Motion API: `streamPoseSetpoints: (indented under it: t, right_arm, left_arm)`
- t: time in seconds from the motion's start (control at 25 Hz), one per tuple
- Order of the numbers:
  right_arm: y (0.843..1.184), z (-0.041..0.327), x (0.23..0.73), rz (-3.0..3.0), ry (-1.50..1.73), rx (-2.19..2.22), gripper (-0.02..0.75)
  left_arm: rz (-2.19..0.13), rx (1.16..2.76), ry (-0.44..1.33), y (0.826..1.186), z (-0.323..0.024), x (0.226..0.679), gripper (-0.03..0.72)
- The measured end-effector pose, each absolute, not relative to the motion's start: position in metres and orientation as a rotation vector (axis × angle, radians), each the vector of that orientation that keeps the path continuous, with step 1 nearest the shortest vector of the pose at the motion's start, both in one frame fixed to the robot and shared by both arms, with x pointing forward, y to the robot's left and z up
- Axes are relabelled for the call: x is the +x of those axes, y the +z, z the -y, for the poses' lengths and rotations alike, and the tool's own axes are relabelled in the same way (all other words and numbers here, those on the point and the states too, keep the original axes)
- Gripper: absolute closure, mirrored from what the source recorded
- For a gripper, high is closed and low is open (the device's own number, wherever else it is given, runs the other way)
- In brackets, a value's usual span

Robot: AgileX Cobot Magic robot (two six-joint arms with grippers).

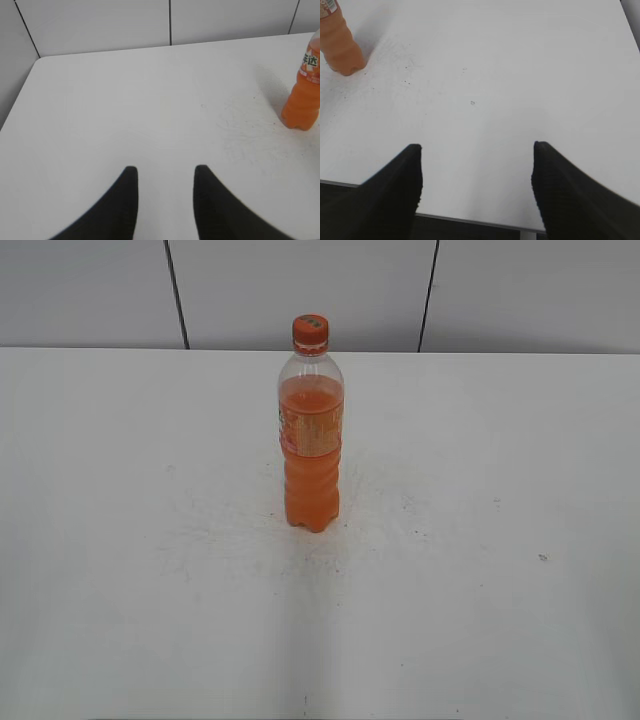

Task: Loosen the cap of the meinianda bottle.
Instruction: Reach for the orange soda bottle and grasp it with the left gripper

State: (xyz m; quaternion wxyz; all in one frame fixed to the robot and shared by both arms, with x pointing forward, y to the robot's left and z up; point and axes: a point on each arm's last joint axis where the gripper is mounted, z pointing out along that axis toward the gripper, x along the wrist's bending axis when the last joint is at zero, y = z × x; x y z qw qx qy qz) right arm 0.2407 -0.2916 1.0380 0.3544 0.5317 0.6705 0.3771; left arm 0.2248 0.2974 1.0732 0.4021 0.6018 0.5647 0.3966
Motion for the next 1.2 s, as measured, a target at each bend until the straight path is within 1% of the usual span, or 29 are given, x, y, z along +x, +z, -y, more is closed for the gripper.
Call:
streamPoseSetpoints:
  t: [1.2]
  right_arm:
    - [1.038, 0.2916, 0.2407, -1.733, 0.975, 1.374, 0.225]
  left_arm:
    - [-1.427, 1.521, 1.002, 1.0732, -0.2974, 0.2248, 0.449]
